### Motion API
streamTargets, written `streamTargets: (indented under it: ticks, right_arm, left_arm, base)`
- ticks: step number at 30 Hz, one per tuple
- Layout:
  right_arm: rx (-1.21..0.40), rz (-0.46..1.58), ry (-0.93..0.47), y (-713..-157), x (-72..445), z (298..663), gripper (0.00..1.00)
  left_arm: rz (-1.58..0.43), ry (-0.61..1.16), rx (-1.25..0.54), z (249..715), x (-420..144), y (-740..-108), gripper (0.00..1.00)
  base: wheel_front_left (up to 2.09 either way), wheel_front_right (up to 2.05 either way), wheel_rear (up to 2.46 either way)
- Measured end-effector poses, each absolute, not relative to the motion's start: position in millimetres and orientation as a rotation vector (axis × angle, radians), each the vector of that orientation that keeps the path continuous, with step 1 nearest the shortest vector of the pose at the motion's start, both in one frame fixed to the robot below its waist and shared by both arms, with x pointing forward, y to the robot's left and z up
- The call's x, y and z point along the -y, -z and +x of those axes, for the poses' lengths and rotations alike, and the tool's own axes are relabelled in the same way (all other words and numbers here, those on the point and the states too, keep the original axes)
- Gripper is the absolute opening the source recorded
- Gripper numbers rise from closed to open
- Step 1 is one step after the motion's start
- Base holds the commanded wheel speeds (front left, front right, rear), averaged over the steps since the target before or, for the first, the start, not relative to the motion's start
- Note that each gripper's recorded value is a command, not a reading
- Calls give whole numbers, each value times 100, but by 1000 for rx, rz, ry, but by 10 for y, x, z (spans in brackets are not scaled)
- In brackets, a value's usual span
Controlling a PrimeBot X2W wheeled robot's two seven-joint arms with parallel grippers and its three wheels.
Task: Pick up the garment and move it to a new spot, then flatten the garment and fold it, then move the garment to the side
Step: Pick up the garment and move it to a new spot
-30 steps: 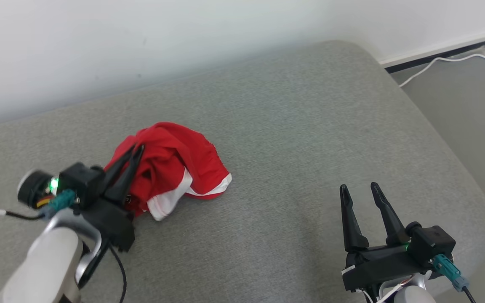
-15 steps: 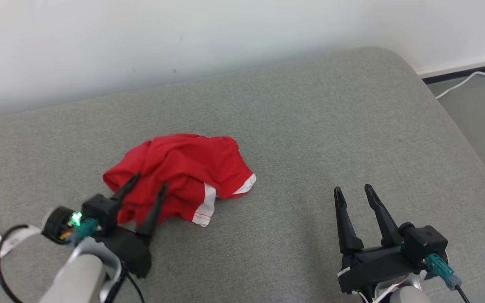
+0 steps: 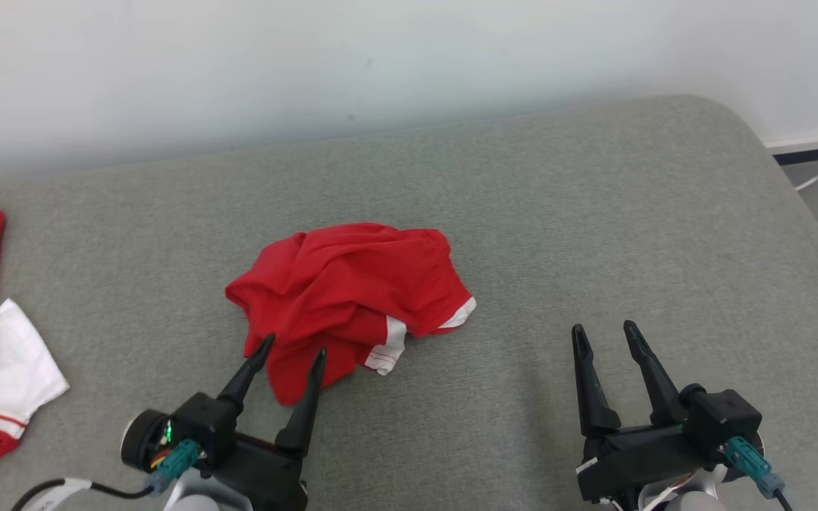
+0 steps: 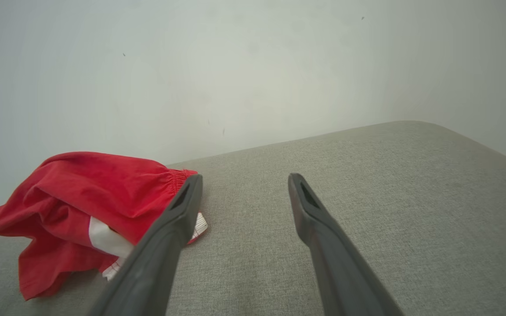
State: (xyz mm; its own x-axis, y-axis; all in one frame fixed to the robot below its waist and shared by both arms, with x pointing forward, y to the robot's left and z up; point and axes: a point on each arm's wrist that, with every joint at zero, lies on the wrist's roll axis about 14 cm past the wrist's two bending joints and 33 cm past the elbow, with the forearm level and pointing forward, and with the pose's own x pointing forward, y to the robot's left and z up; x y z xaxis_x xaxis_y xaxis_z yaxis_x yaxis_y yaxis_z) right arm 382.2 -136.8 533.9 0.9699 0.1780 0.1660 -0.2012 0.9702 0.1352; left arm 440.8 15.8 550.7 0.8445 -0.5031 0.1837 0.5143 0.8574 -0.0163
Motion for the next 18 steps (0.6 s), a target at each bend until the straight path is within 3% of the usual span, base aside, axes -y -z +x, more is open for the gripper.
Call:
streamTargets:
  ticks: [18]
  right_arm:
    - [131,150,-214,-5265,1299,3913,100]
  left_arm:
    - [-96,458,-26,4393,-386,-4820,100]
  base:
    - [0,0,0]
